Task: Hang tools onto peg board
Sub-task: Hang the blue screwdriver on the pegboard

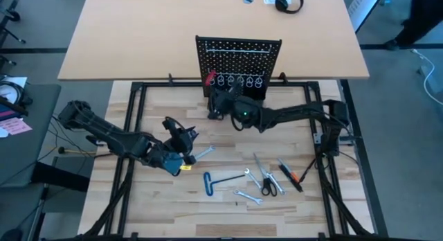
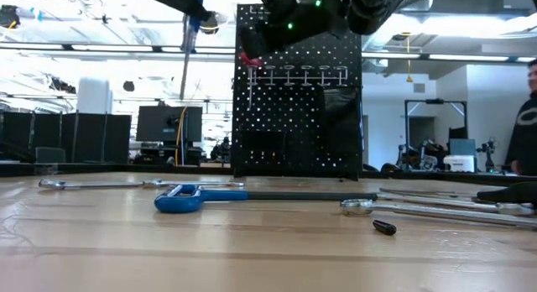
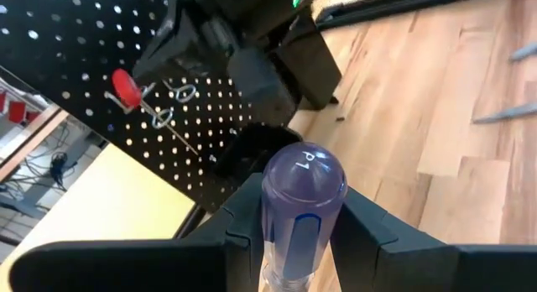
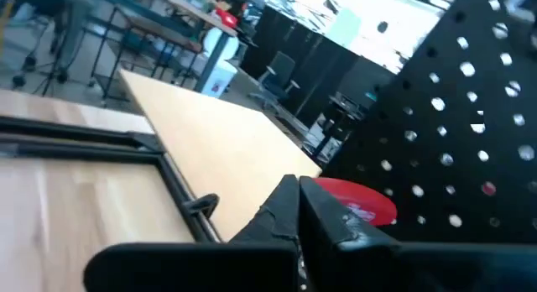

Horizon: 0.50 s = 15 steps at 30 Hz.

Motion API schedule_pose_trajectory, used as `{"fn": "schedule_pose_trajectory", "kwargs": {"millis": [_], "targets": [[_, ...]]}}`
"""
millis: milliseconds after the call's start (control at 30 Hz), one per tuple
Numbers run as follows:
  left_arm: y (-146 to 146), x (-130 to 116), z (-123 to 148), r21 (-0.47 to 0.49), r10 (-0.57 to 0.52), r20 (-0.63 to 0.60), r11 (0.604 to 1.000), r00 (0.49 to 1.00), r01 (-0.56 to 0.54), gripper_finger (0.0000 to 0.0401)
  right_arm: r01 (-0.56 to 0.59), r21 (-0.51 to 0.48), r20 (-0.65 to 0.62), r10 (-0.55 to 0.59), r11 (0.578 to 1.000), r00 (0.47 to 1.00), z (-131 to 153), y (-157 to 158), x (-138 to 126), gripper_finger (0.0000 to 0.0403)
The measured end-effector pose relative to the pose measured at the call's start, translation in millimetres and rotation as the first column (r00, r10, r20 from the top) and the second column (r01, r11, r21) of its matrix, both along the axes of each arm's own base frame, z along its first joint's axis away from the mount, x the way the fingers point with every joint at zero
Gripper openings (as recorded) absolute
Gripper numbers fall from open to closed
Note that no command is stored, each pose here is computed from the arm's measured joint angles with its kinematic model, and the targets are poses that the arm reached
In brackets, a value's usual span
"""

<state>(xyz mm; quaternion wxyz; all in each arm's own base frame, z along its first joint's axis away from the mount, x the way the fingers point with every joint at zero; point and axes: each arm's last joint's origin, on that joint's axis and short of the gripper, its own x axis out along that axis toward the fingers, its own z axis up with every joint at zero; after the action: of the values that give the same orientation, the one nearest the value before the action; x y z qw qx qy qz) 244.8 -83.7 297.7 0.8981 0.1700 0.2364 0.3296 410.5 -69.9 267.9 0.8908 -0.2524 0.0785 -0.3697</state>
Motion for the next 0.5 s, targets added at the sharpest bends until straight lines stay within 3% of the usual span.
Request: {"fn": "schedule_pose_trajectory", "kwargs": {"millis": [300,500], "targets": [[-1,-1,0,-0.007,0.003,0.005,1.0,1.0,-0.003,0.0082,0.132,-0.043,-0.027,-0.134,0.99,0.991,14,3,-9,0.0005],[1,1,0,0.01,-0.001,-0.009,1.0,1.0,0.002,0.0082,0.168,-0.195,-0.213,-0.209,0.966,0.954,32,60,-21,0.0005]]}}
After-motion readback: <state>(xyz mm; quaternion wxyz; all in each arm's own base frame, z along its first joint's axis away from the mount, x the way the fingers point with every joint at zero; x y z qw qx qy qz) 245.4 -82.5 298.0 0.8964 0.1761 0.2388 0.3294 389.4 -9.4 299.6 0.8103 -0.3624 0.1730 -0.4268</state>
